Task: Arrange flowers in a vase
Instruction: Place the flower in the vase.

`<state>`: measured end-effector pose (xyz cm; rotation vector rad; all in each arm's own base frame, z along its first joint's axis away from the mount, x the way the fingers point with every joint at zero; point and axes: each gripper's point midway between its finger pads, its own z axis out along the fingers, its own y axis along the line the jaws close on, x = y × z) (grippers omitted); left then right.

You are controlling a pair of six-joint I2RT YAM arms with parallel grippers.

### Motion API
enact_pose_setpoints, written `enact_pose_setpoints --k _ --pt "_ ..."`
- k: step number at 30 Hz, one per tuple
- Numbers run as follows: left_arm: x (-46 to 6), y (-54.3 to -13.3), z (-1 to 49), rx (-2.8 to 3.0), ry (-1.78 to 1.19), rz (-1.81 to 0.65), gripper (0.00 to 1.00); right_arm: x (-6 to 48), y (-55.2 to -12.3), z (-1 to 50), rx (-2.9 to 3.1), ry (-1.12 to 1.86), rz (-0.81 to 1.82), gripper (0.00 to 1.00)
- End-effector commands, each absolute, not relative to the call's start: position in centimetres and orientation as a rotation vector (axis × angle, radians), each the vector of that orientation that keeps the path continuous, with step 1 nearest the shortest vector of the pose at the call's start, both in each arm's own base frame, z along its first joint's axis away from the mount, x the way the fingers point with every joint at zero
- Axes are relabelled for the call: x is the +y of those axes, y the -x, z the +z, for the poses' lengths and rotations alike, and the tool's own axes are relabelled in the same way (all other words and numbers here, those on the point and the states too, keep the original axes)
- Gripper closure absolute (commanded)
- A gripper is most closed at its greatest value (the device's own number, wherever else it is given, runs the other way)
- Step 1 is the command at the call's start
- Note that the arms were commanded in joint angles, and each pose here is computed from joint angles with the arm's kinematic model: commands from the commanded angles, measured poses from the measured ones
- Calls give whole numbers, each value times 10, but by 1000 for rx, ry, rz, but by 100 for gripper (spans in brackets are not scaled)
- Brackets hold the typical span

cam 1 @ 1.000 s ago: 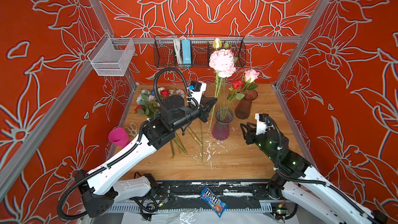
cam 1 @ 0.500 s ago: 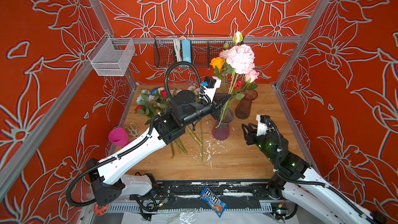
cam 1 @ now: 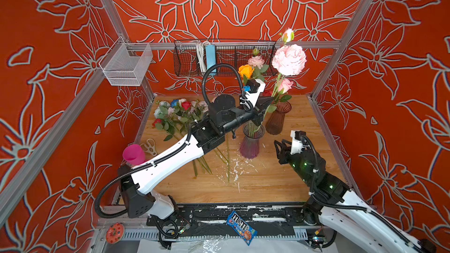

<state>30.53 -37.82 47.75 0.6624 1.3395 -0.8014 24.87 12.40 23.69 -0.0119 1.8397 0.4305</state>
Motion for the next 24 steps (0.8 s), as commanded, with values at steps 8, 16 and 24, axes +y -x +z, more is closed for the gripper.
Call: enact_pose_setpoints --k 8,16,24 --pt "-378 -343 431 1338 -510 -683 100 114 -247 237 1819 -21 403 58" --pt "-368 -343 375 1471 -438 -722 95 115 -247 232 1838 -14 398 58" --pt "-355 -347 341 1588 -392 -666 70 117 -248 228 1855 -4 395 57"
